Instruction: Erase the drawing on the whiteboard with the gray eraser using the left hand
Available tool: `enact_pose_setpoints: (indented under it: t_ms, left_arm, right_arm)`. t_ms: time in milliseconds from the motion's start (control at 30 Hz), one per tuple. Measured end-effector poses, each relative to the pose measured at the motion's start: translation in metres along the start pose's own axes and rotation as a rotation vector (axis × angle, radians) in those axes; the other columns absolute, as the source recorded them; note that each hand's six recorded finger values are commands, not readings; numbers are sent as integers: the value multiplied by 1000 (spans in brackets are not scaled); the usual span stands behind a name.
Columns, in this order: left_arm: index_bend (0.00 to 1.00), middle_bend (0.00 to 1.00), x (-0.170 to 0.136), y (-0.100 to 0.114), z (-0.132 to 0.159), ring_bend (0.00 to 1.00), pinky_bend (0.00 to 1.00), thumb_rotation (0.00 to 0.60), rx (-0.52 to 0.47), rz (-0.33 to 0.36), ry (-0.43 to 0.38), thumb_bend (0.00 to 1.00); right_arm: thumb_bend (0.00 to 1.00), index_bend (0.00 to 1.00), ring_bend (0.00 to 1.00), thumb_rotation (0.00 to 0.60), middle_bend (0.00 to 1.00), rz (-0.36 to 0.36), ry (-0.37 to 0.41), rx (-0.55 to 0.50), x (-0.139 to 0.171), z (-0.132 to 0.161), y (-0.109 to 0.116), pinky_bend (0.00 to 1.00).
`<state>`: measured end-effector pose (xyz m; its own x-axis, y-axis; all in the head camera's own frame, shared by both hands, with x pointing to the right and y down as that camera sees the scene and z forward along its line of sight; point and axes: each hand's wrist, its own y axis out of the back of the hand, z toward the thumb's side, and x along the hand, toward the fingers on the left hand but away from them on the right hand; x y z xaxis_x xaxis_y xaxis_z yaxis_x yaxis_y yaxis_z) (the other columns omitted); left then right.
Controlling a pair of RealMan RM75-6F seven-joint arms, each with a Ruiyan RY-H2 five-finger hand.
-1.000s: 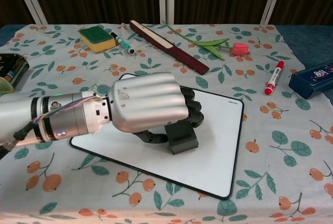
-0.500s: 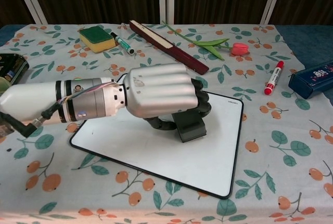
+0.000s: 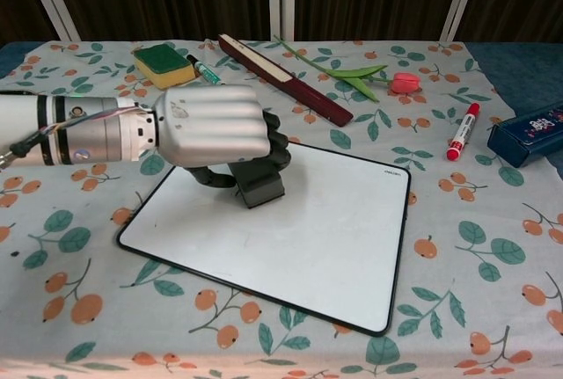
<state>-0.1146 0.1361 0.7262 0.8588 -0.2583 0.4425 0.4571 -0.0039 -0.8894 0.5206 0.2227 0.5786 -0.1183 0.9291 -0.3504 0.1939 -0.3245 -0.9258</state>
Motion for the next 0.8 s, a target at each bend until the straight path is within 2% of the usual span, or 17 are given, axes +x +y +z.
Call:
enact_pose_setpoints:
  t_ms: [267,400,567,800]
  left_arm:
    - [803,703,-23,-15,-12,549,649,600,18,-59,19,418]
    - [803,703,-30,-17,-13,549,649,600,18,-66,26,418]
    - [804,703,-31,-12,-12,550,649,600,6,-45,30,418]
    - [803,703,-30,5,7,549,649,600,-21,37,-8,417]
  right_arm:
    - [298,0,0,600,0,-2,0,3,0,1,1,0]
    - [298,0,0,600,0,-1,1,4,0,2,1,0]
    - [299,0,0,600,0,-1,4,4,0,3,0,0]
    - [298,0,0,600,0,4,2,6,1,3,0,0]
